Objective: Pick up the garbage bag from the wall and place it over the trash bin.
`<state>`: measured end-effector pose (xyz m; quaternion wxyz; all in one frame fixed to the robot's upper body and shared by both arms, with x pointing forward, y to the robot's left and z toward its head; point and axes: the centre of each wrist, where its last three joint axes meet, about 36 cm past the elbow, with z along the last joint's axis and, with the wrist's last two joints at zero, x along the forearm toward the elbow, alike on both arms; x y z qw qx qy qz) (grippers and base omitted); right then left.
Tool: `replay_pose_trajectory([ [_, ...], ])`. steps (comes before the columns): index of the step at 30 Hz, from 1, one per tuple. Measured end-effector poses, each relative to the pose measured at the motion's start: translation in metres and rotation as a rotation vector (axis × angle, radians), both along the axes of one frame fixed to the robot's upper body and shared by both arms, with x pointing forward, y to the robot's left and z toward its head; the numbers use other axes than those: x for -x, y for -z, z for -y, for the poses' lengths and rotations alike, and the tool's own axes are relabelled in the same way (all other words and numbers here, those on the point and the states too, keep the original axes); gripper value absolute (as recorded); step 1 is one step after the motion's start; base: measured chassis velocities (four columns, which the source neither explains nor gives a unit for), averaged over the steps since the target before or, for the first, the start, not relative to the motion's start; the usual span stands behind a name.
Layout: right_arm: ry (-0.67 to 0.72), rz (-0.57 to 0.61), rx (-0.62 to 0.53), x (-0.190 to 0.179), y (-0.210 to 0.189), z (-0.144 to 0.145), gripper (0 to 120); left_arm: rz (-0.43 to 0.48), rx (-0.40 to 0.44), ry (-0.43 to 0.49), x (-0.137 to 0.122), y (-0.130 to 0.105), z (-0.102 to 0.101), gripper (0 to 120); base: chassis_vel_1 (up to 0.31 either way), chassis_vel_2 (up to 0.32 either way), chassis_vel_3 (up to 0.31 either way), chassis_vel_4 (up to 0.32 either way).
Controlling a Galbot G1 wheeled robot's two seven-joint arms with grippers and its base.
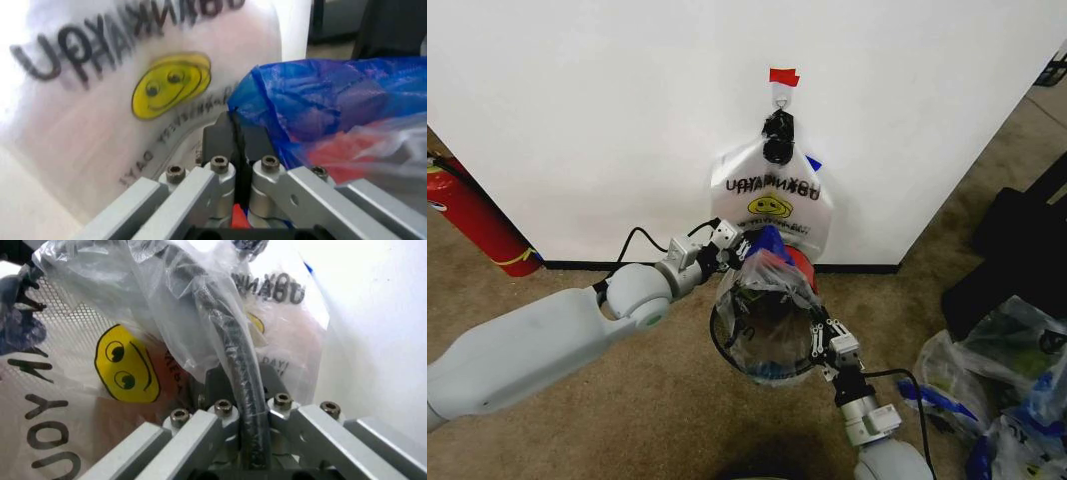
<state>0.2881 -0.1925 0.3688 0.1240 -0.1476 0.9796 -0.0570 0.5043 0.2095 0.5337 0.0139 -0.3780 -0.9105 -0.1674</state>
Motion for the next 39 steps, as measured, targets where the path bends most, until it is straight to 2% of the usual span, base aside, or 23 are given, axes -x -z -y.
replay_pose_trajectory([
  [4, -0.005, 0.013, 0.002, -0.003, -0.001, 0.002, 0, -0.003, -0.055, 0.017, -0.005, 0.004, -0.010, 0, 0.000, 0.000, 0.000, 0.000],
  [13, -0.014, 0.017, 0.004, -0.004, -0.002, 0.002, 0, -0.009, -0.153, 0.032, -0.003, 0.004, -0.009, 0, 0.000, 0.000, 0.000, 0.000],
  [17, -0.010, 0.006, -0.010, -0.004, 0.001, 0.001, 0, -0.018, -0.122, -0.022, 0.004, -0.012, -0.003, 13, 0.000, 0.000, 0.000, 0.000],
  [18, -0.003, -0.003, -0.021, -0.004, 0.001, 0.000, 0, -0.018, -0.108, -0.028, 0.006, -0.019, -0.002, 19, 0.000, 0.000, 0.000, 0.000],
  [20, 0.008, -0.016, -0.035, -0.004, 0.002, -0.001, 0, -0.017, -0.096, -0.033, 0.009, -0.026, -0.003, 23, 0.000, 0.000, 0.000, 0.000],
  [23, 0.057, -0.083, -0.084, -0.005, 0.001, -0.008, 0, -0.029, -0.074, -0.033, 0.022, -0.040, -0.005, 34, 0.000, 0.000, 0.000, 0.000],
  [27, 0.096, -0.145, -0.159, -0.004, -0.009, -0.018, 0, -0.044, -0.095, -0.019, 0.041, -0.045, -0.012, 52, 0.000, 0.000, 0.000, 0.000],
  [28, 0.096, -0.145, -0.159, -0.004, -0.009, -0.018, 0, -0.044, -0.095, -0.019, 0.041, -0.045, -0.012, 52, 0.000, 0.000, 0.000, 0.000],
  [31, 0.113, -0.180, -0.215, -0.004, -0.011, -0.023, 0, -0.037, -0.087, -0.021, 0.055, -0.046, -0.011, 65, 0.000, 0.000, 0.000, 0.000],
  [33, 0.152, -0.223, -0.285, -0.004, -0.017, -0.028, 0, -0.014, -0.057, -0.064, 0.076, -0.046, -0.004, 73, 0.000, 0.000, 0.000, 0.000],
  [35, 0.172, -0.244, -0.320, -0.004, -0.020, -0.030, 0, -0.003, -0.043, -0.088, 0.083, -0.046, -0.001, 77, 0.000, 0.000, 0.000, 0.000],
  [39, 0.272, -0.295, -0.415, -0.002, -0.029, -0.035, 0, -0.010, 0.052, -0.212, 0.120, -0.037, 0.025, 93, 0.000, 0.000, 0.000, 0.000],
])
